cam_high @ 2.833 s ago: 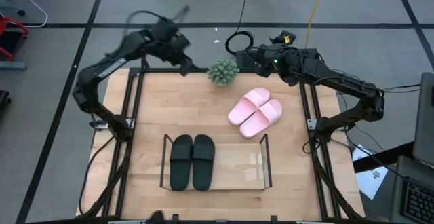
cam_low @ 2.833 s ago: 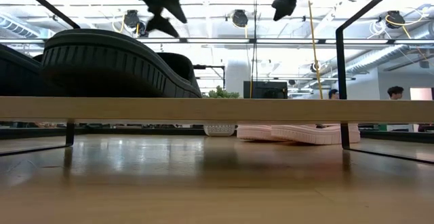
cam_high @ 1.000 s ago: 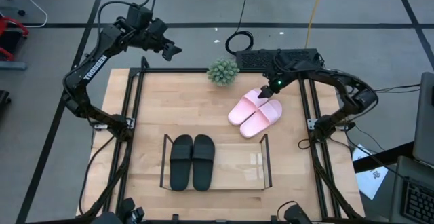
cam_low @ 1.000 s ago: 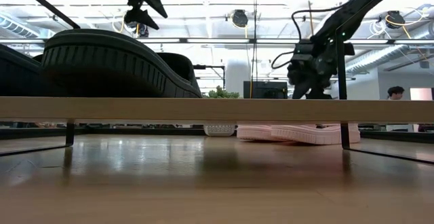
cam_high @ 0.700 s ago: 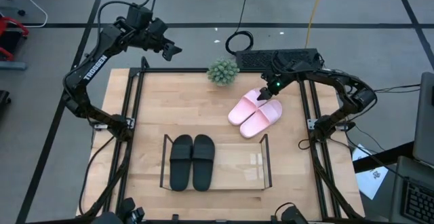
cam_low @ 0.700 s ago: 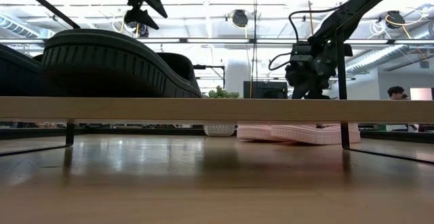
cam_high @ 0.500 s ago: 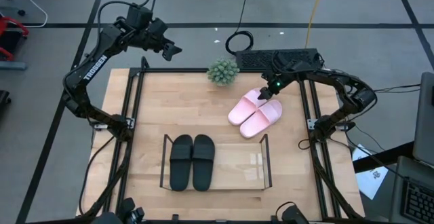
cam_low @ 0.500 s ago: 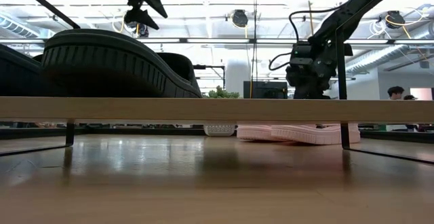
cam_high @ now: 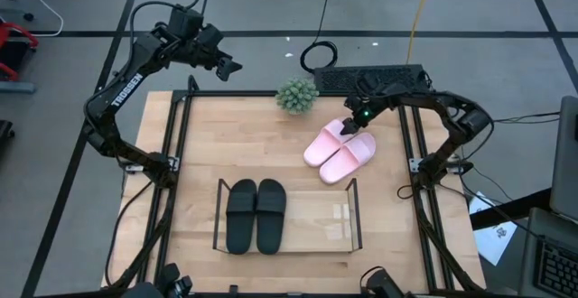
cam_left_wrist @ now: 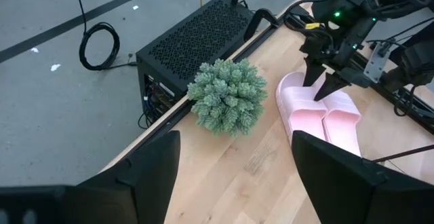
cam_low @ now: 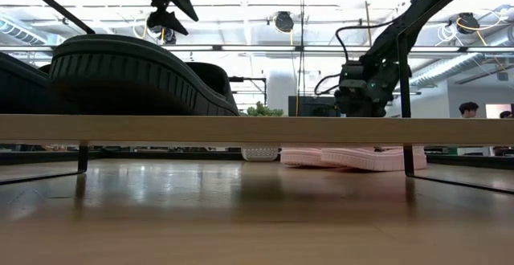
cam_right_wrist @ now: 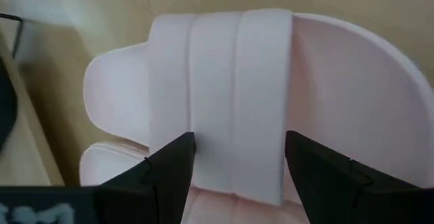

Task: Pick and place slides into the shelf
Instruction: Put the left pink slipper on the shelf

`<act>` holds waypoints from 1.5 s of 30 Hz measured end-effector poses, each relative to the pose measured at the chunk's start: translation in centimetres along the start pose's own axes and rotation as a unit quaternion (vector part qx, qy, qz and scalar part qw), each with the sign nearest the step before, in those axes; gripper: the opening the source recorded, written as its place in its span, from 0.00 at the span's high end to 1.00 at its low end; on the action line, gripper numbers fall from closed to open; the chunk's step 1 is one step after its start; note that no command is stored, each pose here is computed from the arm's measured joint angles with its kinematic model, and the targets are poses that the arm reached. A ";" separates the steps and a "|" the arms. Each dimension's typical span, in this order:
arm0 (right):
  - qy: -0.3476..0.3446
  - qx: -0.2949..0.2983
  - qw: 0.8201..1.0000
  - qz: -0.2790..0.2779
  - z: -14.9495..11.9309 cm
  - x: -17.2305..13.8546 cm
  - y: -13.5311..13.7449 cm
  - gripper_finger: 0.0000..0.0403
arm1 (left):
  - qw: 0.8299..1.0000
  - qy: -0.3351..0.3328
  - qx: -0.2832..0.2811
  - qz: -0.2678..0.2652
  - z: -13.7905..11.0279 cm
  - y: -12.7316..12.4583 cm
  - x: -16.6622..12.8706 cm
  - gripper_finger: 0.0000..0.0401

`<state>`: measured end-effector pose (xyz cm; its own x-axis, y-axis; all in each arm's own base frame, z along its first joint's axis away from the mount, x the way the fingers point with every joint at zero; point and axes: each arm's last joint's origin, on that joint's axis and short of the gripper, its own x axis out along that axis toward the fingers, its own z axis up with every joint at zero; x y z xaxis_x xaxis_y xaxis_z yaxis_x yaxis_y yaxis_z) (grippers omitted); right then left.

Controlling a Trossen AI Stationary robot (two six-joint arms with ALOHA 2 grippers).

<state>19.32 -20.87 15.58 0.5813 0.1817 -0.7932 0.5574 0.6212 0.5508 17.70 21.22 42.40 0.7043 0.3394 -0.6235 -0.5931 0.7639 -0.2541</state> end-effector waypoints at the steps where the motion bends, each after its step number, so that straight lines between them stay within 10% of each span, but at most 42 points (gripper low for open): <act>1: 0.001 0.004 1.000 0.008 0.1 0.2 -0.1 0.45 | 1.000 0.000 0.000 0.000 0.0 0.0 0.0 0.29; 12: 0.013 0.023 0.994 0.105 0.2 1.3 -0.3 0.53 | 1.000 0.000 0.002 0.000 0.0 0.0 0.0 0.29; 24: -0.013 0.003 0.994 0.112 0.8 1.4 -0.3 0.98 | 1.000 0.000 0.003 0.000 0.0 0.0 0.0 0.29; 45: -0.113 0.035 0.961 0.251 1.0 -6.9 2.1 1.00 | 1.000 0.001 0.014 0.000 0.0 0.0 0.0 0.29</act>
<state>17.08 -21.54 22.48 0.8966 0.2701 -0.3509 0.2072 0.4444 0.8716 17.70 21.21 42.38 0.7041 0.3387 -0.6242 -0.5819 0.7790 -0.2337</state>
